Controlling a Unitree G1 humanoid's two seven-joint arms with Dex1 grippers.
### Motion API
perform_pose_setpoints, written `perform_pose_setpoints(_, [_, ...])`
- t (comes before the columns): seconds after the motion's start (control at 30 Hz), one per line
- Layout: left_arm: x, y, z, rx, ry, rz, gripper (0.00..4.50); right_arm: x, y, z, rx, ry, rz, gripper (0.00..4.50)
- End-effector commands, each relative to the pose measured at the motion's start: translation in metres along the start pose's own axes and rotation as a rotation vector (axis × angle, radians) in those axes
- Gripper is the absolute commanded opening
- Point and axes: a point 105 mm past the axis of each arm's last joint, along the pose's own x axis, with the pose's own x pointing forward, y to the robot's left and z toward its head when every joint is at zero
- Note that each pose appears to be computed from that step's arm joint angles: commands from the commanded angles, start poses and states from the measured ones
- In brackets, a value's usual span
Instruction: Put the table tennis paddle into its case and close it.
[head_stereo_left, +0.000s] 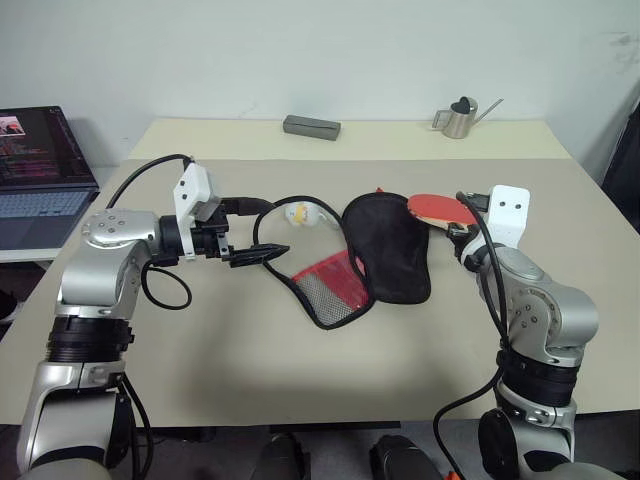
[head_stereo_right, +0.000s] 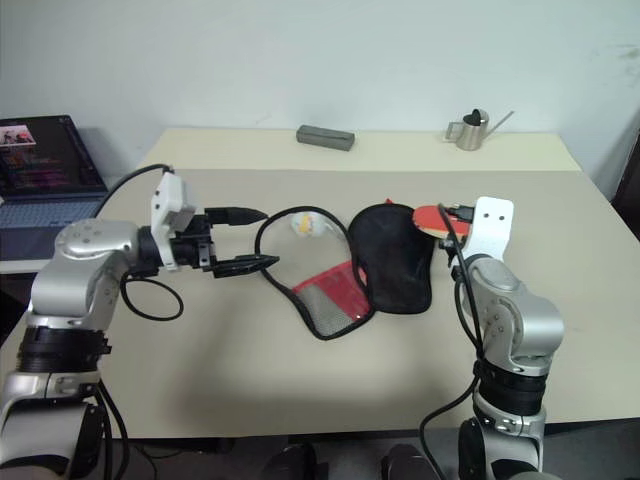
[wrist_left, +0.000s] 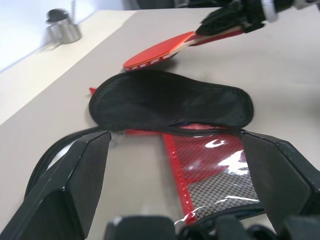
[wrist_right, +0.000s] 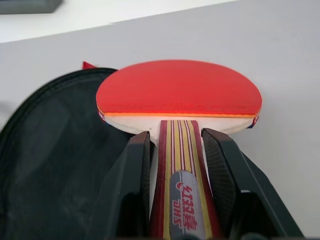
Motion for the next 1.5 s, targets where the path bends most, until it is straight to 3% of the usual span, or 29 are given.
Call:
perform_pose_setpoints(0.03, [-0.002,0.001,0.017,0.049,-0.043,0.026,4.50,-0.004,-0.001,0.029,-0.020,-0.135,-0.004,1.27])
perform_pose_setpoints(0.23, [0.003,0.002,0.020,0.052,-0.053,0.030,4.50,0.001,-0.018,0.042,-0.047,-0.221,-0.070,1.26])
perform_pose_setpoints(0.37, [0.006,0.002,0.021,0.052,-0.058,0.023,4.50,0.003,-0.026,0.036,-0.068,-0.208,-0.080,1.25])
perform_pose_setpoints(0.43, [0.007,0.002,0.021,0.052,-0.059,0.019,4.50,0.006,-0.036,0.025,-0.104,-0.184,-0.100,1.25])
perform_pose_setpoints(0.57, [0.011,0.000,0.022,0.053,-0.065,0.003,4.50,0.013,-0.055,-0.020,-0.076,0.009,-0.113,1.25])
perform_pose_setpoints(0.8, [0.017,-0.005,0.030,0.062,-0.086,-0.038,4.50,0.011,-0.062,-0.039,-0.058,0.108,-0.111,3.47])
perform_pose_setpoints(1.2, [0.034,-0.020,0.048,0.103,-0.115,-0.160,4.50,0.019,-0.059,-0.017,-0.064,0.124,-0.047,3.47])
perform_pose_setpoints(1.5, [0.044,-0.026,0.050,0.118,-0.112,-0.230,4.50,0.033,-0.044,-0.035,-0.084,0.192,-0.005,3.47])
